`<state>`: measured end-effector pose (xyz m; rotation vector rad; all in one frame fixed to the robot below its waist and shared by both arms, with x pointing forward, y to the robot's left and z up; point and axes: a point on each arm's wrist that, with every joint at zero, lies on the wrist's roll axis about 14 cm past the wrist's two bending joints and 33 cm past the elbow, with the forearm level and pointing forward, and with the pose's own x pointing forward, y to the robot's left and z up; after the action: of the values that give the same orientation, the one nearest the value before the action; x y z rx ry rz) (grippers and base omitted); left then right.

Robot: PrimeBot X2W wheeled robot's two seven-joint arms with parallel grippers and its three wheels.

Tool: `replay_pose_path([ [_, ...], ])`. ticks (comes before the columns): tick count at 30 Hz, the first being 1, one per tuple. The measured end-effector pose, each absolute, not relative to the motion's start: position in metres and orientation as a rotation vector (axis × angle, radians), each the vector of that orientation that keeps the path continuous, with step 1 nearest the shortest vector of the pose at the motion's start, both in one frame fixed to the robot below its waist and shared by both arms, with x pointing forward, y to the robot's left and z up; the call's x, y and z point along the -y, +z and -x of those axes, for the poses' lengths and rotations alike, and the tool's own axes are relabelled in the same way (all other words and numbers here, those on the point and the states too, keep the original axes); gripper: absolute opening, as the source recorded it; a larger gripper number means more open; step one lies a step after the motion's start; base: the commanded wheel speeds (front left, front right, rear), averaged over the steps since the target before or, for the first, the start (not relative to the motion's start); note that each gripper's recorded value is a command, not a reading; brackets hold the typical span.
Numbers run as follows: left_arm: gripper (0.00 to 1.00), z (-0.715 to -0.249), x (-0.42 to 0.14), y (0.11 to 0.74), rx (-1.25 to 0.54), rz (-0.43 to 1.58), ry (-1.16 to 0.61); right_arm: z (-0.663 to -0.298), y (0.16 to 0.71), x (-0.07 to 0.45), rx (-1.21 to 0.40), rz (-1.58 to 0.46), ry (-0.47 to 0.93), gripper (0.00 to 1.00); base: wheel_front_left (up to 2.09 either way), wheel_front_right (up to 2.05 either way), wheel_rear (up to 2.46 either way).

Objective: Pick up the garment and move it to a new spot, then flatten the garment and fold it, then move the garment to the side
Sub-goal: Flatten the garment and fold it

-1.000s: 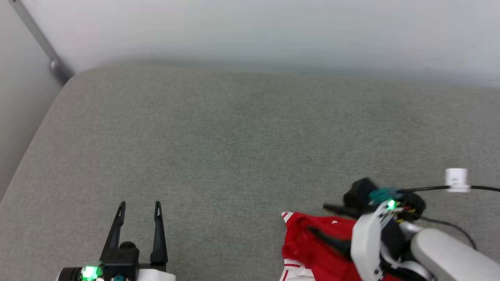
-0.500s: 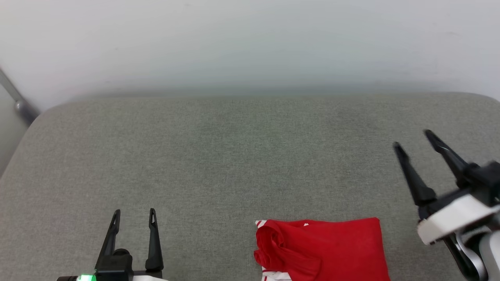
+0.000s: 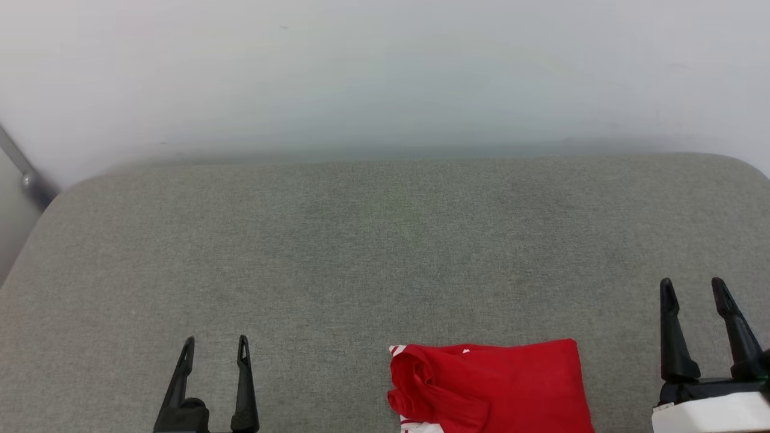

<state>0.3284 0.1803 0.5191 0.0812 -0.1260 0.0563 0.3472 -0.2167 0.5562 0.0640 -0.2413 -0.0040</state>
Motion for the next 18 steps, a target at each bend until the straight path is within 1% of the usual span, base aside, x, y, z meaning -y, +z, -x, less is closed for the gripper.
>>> replay_pose_path([
  [8,1.0,-0.321,-0.181,0.517,0.118,-0.073,0.053,-0.328,0.541,0.211,0.2,-0.086,-0.017,1.0,0.0,0.0,0.0],
  [18,1.0,-0.317,-0.185,0.516,0.116,-0.065,0.068,-0.323,0.526,0.203,0.151,-0.099,0.001,1.0,0.0,0.0,0.0],
])
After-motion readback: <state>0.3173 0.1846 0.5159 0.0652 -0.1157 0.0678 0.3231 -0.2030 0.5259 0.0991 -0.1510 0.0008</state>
